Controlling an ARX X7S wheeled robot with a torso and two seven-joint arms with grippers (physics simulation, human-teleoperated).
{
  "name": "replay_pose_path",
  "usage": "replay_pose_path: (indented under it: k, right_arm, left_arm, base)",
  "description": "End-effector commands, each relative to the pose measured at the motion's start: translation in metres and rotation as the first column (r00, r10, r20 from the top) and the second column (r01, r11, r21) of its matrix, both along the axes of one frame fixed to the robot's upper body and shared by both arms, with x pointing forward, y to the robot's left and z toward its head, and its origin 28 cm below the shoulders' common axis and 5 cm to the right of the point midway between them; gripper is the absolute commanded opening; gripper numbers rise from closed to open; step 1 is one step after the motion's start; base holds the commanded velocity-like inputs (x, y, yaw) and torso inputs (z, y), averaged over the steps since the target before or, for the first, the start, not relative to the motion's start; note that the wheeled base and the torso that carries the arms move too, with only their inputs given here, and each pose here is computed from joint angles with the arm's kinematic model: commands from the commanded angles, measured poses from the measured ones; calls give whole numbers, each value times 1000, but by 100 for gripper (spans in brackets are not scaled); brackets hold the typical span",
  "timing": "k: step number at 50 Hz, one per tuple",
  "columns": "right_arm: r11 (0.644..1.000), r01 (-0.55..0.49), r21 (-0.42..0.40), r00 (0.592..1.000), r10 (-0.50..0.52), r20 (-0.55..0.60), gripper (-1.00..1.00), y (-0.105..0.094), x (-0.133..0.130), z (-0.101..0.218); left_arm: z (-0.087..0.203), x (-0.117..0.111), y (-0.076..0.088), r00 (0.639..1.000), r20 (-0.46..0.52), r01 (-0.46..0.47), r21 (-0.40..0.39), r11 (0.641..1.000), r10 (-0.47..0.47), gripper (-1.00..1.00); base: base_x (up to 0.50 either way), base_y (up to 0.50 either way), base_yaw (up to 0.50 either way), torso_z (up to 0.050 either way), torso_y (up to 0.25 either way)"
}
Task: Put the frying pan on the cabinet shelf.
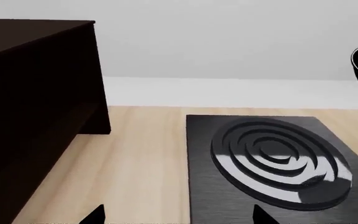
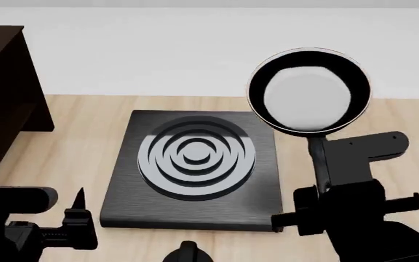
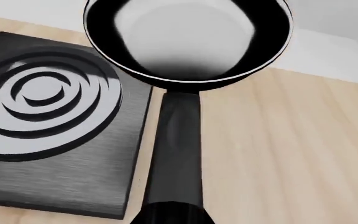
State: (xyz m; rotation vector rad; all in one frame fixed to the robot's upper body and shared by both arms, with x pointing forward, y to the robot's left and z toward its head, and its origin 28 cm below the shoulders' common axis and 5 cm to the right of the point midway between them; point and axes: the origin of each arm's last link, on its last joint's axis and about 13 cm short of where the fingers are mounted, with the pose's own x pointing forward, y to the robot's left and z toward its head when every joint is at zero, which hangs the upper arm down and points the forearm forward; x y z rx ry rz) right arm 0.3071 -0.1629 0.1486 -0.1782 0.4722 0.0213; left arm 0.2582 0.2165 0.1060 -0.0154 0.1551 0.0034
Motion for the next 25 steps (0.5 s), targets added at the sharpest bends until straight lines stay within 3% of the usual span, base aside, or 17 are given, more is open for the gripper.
replay_pose_path:
  k: [1, 5, 8, 11, 15, 17, 19, 21, 23, 25]
  right_arm:
    - [993, -106, -49, 986, 111, 123, -100, 14, 3, 27]
    - [985, -165, -49, 974, 171, 152, -100, 21, 5, 33]
    - [973, -227, -45, 957, 232, 177, -100, 28, 5, 39]
    - [964, -263, -45, 946, 266, 186, -100, 32, 4, 44]
    - [948, -316, -39, 927, 318, 200, -100, 39, 3, 51]
    - [937, -350, -24, 916, 347, 202, -100, 42, 3, 52]
    - [930, -366, -24, 910, 363, 203, -100, 44, 4, 52]
    - [920, -390, -26, 899, 387, 204, -100, 47, 5, 51]
    - [913, -408, 19, 889, 393, 235, -100, 48, 8, 48]
    - [888, -459, -10, 866, 450, 217, -100, 50, 10, 38]
  left_arm:
    - [4, 0, 1, 1000, -4, 30, -67, 997, -31, 100]
    - [9, -1, 2, 999, 0, 40, -85, 996, -40, 100]
    - [19, -3, 3, 999, -27, 33, -218, 975, -40, 100]
    - [28, -4, 4, 998, 15, 60, -212, 975, -58, 100]
    - [42, -2, 5, 995, 35, 95, -287, 953, -88, 100]
    - [47, 0, 2, 987, 36, 158, -237, 959, -154, 100]
    - [57, 3, 1, 984, 52, 176, -235, 956, -168, 100]
    - [74, 10, 2, 987, 102, 149, -266, 952, -125, 100]
    - [75, 11, -1, 979, 71, 202, -220, 954, -191, 100]
    - [84, 12, -3, 973, 97, 230, -266, 936, -211, 100]
  base:
    - [0, 0, 0, 0, 0]
    - [0, 0, 0, 0, 3]
    - [0, 0, 0, 0, 3]
    - [0, 0, 0, 0, 0]
    - [0, 0, 0, 4, 3]
    - [0, 0, 0, 0, 5]
    - [0, 0, 0, 0, 0]
    - [0, 0, 0, 0, 0]
    - [0, 0, 0, 0, 5]
    - [0, 0, 0, 0, 0]
